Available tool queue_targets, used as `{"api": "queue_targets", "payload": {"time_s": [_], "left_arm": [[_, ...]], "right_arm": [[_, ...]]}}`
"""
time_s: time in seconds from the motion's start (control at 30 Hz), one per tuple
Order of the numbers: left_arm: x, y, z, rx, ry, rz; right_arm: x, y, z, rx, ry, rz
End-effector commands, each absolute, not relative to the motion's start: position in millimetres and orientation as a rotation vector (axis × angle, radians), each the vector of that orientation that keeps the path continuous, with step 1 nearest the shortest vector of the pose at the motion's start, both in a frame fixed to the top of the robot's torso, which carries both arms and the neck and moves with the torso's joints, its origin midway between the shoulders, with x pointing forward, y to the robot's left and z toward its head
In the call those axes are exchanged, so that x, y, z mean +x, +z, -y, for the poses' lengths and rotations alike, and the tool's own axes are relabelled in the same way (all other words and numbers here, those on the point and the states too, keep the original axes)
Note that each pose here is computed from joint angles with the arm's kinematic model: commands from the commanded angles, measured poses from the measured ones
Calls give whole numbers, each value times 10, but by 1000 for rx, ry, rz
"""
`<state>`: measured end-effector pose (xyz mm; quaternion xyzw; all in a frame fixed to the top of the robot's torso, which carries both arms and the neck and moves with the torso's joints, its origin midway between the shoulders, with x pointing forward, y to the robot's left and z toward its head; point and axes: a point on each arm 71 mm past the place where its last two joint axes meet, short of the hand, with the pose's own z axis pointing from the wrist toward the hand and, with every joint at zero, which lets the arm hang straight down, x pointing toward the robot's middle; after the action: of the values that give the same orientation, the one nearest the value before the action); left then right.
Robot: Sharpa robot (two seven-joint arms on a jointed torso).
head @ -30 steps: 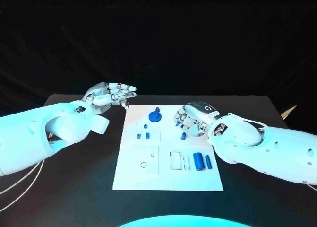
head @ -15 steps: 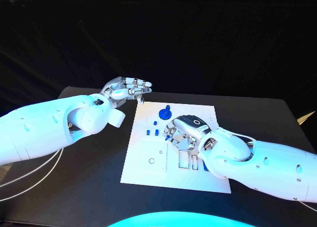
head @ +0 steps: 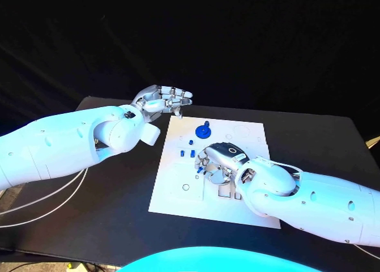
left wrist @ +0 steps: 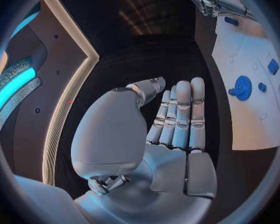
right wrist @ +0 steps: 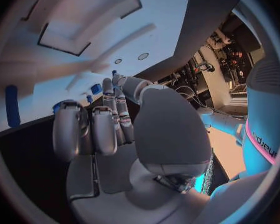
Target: Assemble the parts on the task board
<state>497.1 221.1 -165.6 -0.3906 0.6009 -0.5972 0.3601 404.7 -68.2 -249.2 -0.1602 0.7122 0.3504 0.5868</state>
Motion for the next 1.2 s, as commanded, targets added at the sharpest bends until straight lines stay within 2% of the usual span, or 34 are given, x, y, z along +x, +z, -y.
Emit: {"api": "queue_targets", "payload": {"time_s": [0.03,1.2], "left_arm": [[4976,-1638,-2196,-1007,-1554,-1533],[4977,-1651,-2188,-1011,-1556,-1554]], "right_arm": [[4017,-2517,649,-414,812,-1674],[4005,-2582,634,-461,776,-1712]]}}
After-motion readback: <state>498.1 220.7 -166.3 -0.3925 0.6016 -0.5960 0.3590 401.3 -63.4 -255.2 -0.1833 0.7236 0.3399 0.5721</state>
